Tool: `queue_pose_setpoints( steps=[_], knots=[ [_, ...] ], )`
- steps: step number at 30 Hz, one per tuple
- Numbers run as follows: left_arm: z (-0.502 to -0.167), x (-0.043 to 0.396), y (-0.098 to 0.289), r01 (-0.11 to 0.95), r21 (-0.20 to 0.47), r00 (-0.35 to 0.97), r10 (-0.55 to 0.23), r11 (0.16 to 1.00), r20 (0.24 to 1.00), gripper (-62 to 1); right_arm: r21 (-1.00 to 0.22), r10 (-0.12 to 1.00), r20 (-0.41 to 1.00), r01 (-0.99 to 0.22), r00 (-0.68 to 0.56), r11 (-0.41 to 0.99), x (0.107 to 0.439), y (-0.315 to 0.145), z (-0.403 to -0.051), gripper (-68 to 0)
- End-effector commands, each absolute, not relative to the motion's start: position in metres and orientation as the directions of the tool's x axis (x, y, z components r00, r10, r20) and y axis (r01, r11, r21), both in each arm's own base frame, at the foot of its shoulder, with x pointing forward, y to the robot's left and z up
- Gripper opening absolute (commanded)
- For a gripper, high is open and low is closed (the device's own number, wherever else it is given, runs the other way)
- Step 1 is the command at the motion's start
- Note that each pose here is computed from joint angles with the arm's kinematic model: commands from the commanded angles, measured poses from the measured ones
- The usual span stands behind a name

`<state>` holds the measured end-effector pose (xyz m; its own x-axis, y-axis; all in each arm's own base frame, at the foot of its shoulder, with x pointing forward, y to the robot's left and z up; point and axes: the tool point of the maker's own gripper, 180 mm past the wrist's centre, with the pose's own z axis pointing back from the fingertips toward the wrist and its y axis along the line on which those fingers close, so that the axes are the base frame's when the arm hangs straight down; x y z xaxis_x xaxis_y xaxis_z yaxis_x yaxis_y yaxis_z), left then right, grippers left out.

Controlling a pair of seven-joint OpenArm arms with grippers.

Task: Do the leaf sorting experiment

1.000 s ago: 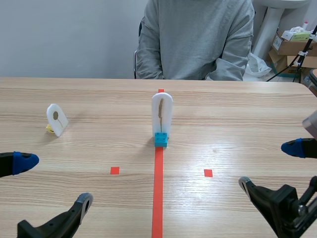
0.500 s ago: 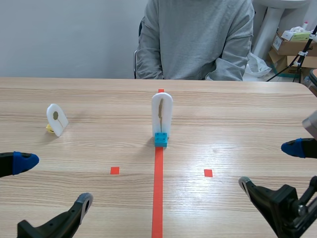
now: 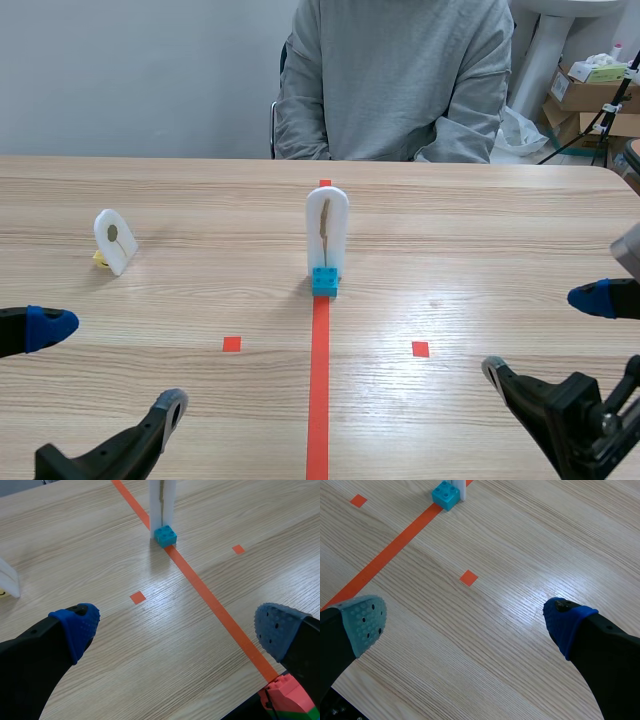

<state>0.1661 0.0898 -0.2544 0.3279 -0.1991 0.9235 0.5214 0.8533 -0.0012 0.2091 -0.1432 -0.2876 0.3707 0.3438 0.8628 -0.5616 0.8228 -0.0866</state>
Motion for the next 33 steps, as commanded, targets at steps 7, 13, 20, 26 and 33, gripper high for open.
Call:
queue_pose_setpoints(
  steps=[7, 13, 20, 26, 33],
  knots=[
    [-0.252, 0.179, 0.089, 0.532, 0.029, 0.319, -0.232, 0.846, 0.919, 1.4, -0.096, 0.33, 0.882, -0.557, 0.336, 0.825, 0.215, -0.141, -0.277, -1.9],
    [-0.258, 0.197, 0.087, 0.59, 0.049, 0.272, -0.256, 0.806, 0.928, 1.4, -0.096, 0.33, 0.882, -0.557, 0.336, 0.825, 0.215, -0.141, -0.277, -1.9],
    [-0.288, 0.246, 0.101, 0.617, 0.064, 0.25, -0.272, 0.784, 0.929, 1.4, -0.096, 0.33, 0.882, -0.557, 0.336, 0.825, 0.215, -0.141, -0.277, -1.9],
    [-0.316, 0.286, 0.091, 0.655, 0.028, 0.262, -0.263, 0.755, 0.929, 1.4, -0.096, 0.33, 0.882, -0.557, 0.336, 0.825, 0.215, -0.141, -0.277, -1.9],
    [-0.338, 0.321, 0.054, 0.726, 0.011, 0.263, -0.292, 0.687, 0.92, 1.4, -0.096, 0.33, 0.882, -0.558, 0.336, 0.825, 0.215, -0.141, -0.277, -1.9]
  ],
)
